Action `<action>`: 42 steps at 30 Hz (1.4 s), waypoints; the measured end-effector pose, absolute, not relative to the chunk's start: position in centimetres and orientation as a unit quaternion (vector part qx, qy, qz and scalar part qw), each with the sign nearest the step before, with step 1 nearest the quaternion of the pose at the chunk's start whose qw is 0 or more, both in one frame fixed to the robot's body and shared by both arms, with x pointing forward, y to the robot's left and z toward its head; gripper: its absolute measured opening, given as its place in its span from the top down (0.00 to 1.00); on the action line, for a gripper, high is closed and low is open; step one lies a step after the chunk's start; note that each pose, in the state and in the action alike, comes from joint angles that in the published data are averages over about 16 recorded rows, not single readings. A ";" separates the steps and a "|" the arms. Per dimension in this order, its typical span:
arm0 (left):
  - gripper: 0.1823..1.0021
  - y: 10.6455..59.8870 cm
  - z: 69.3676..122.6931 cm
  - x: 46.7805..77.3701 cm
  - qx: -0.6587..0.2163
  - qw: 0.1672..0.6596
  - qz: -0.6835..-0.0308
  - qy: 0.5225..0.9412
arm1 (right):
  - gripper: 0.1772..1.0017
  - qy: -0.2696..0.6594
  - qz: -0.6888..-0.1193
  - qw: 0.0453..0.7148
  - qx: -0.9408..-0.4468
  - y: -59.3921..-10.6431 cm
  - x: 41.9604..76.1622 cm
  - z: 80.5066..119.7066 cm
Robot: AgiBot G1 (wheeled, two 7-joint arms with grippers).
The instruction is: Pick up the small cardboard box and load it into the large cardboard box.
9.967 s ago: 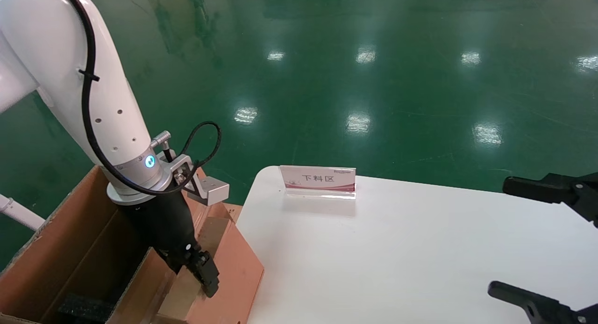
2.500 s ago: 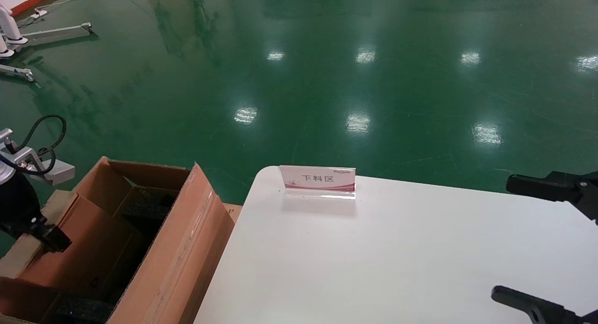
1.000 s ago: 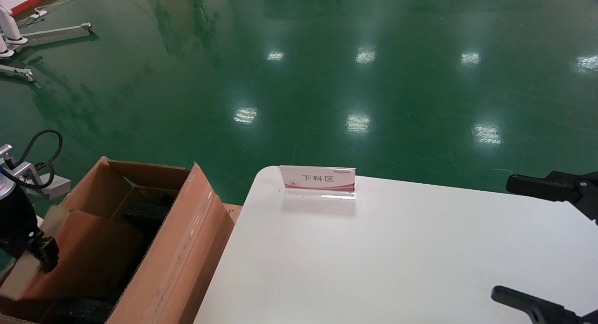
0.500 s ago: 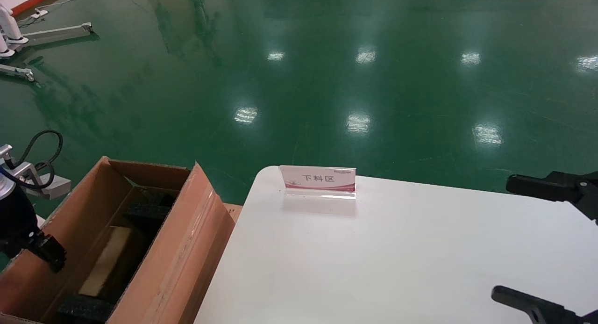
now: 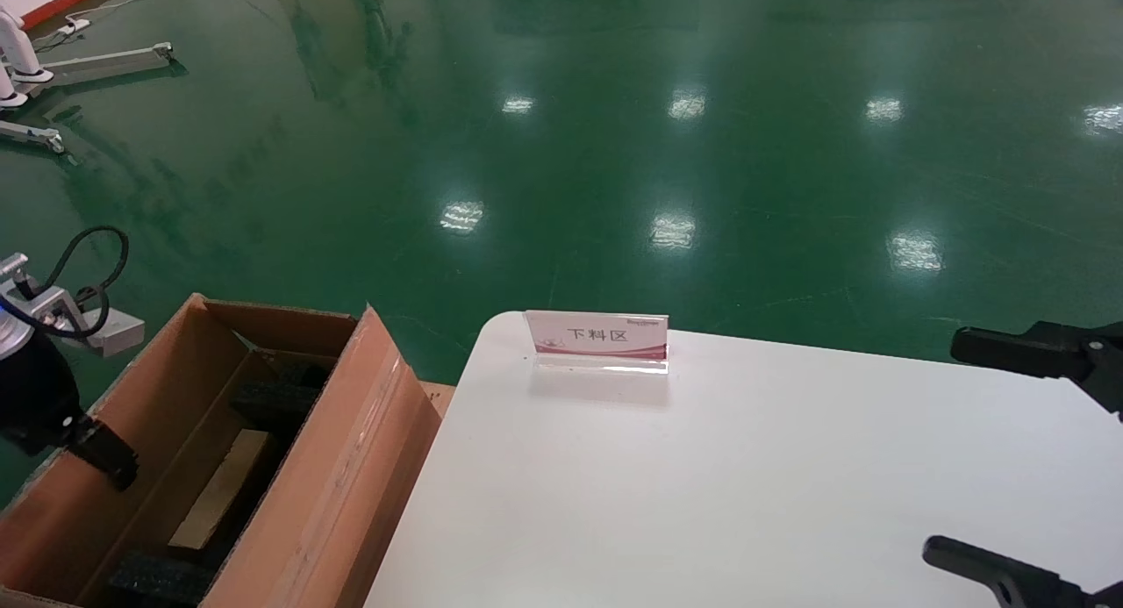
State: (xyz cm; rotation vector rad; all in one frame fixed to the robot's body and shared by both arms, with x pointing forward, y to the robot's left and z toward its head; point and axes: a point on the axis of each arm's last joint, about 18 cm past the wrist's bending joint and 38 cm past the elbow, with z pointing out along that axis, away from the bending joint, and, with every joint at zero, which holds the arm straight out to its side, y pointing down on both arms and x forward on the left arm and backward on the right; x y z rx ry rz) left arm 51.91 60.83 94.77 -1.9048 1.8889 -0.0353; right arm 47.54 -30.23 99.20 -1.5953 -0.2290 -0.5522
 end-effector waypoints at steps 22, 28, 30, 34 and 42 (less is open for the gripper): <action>0.01 58.4 99.1 49.1 -0.403 0.295 -0.241 0.832 | 0.01 -0.101 -0.244 0.659 -0.705 -30.2 47.5 99.2; 0.01 57.2 98.4 47.3 -0.301 0.317 -0.312 0.844 | 0.01 -0.101 -0.244 0.659 -0.705 -30.2 47.5 99.2; 0.01 56.8 98.2 46.9 -0.278 0.322 -0.327 0.844 | 0.01 -0.101 -0.244 0.659 -0.705 -30.2 47.5 99.2; 0.01 56.3 98.0 46.4 -0.247 0.329 -0.347 0.843 | 0.01 -0.101 -0.244 0.659 -0.705 -30.2 47.5 99.2; 0.01 55.4 97.9 47.0 -0.237 0.324 -0.354 0.845 | 0.01 -0.101 -0.244 0.659 -0.705 -30.2 47.5 99.2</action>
